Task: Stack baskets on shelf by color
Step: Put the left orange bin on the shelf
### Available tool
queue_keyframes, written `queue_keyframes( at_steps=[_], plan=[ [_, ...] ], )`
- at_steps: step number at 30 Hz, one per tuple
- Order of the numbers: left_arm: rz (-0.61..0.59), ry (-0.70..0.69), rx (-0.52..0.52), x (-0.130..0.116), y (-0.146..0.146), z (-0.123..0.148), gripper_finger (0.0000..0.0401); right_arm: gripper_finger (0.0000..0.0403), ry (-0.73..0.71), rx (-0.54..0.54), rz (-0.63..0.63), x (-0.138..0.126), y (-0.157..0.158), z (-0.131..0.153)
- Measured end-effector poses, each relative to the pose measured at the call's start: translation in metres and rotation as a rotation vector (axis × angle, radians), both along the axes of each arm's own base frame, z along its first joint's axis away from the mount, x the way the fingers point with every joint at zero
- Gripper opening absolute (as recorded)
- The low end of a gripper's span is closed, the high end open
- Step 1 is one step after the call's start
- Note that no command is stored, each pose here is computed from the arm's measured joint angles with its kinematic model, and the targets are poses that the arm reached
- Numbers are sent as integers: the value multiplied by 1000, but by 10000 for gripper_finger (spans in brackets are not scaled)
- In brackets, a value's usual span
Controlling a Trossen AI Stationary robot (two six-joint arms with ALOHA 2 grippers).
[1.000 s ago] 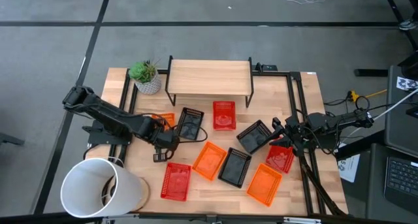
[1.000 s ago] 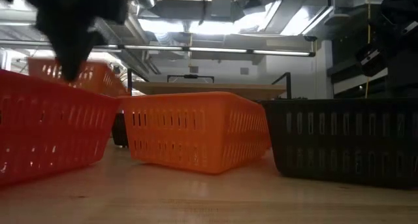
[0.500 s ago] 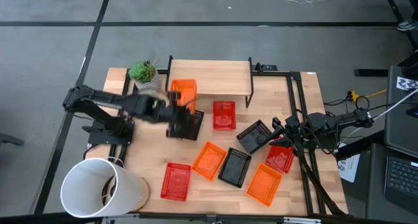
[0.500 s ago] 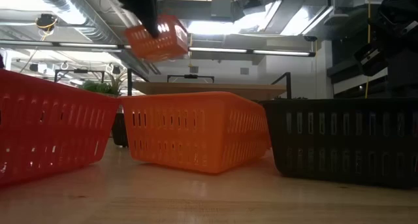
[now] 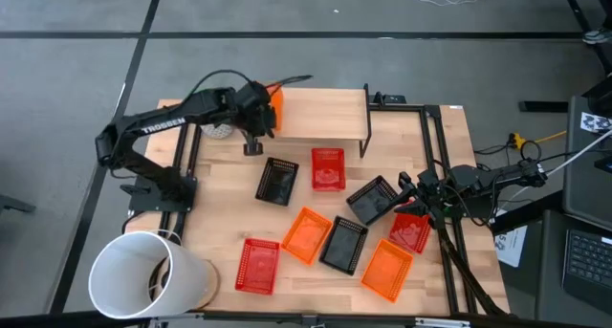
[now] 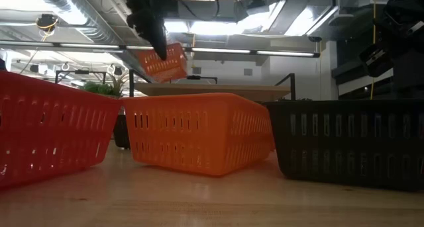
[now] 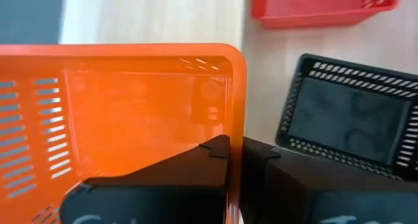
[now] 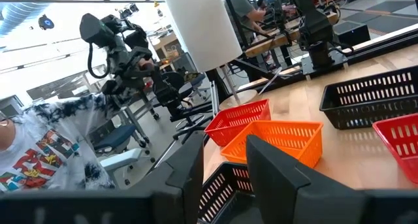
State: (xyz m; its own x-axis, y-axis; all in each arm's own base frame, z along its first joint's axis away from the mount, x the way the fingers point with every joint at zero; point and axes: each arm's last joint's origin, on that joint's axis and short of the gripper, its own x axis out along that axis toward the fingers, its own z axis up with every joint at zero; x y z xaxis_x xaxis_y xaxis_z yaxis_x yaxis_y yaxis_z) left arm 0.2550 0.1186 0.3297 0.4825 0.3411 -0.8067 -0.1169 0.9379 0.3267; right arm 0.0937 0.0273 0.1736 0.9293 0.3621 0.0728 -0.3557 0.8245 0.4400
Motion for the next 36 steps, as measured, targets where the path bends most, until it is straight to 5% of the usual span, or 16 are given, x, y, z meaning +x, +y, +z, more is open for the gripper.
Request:
queue_keyframes(
  at_steps=[14, 27, 36],
  plan=[
    [17, 160, 62, 28, 13, -37, 0, 117, 0, 0, 0, 0, 0, 0],
    [4, 130, 65, 26, 12, -22, 1, 117, 0, -3, 0, 0, 0, 0],
    [17, 108, 69, 27, 12, -13, 59, 117, 0, -3, 0, 0, 0, 0]
  ],
)
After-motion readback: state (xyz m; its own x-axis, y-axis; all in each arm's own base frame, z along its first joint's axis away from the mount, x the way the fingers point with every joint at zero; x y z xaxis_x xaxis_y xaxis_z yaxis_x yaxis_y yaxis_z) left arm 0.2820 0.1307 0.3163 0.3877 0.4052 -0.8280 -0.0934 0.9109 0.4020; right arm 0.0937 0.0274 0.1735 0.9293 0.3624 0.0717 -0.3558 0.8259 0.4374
